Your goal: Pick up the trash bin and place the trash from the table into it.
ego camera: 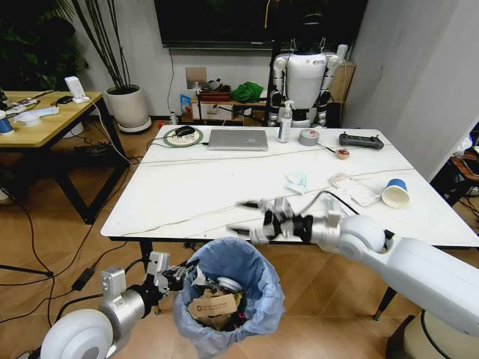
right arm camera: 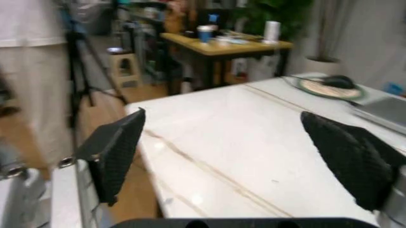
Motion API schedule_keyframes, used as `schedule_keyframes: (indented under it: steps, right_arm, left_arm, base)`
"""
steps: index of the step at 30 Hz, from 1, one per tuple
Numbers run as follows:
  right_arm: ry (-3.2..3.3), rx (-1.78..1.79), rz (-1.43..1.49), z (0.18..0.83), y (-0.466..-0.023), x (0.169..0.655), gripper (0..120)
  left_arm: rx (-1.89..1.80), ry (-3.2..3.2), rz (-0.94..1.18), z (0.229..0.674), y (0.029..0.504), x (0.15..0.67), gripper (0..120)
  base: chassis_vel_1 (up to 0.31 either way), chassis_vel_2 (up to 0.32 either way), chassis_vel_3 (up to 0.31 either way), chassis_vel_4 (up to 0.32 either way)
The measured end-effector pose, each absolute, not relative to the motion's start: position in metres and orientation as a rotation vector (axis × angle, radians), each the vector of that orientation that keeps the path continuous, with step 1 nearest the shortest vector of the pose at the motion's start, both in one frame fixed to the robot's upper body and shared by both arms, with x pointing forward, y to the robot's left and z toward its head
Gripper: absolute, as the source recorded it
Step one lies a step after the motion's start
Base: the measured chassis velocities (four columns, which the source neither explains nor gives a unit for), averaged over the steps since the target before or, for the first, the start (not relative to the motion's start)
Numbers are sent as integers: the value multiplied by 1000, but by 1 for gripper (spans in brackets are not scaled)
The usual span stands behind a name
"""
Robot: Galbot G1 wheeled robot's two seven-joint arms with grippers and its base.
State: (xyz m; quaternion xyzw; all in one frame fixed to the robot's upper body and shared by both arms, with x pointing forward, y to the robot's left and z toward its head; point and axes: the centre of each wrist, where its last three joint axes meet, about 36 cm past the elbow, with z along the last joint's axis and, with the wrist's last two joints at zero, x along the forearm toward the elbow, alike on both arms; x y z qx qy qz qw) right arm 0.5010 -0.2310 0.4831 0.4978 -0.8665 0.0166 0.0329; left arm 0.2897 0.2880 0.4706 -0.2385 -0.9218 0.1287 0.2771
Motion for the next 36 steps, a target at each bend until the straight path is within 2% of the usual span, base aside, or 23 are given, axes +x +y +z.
schedule_keyframes:
  steps: [3, 10, 18, 36]
  right_arm:
    - [-2722, 1340, 59, 481, -227, 513, 99]
    - [-2781, 845, 129, 463, -234, 564, 100]
    - [-2735, 604, 164, 454, -256, 614, 100]
    - [-2586, 381, 177, 433, -287, 627, 100]
  left_arm:
    - [-640, -2475, 346, 470, 288, 289, 0]
    - [-639, -2479, 350, 471, 287, 287, 0]
    - [-634, -2480, 352, 471, 288, 286, 0]
    - [-623, -2477, 353, 468, 289, 288, 0]
  base:
    - [0, 0, 0, 0]
    - [0, 0, 0, 0]
    - [0, 0, 0, 0]
    - [0, 0, 0, 0]
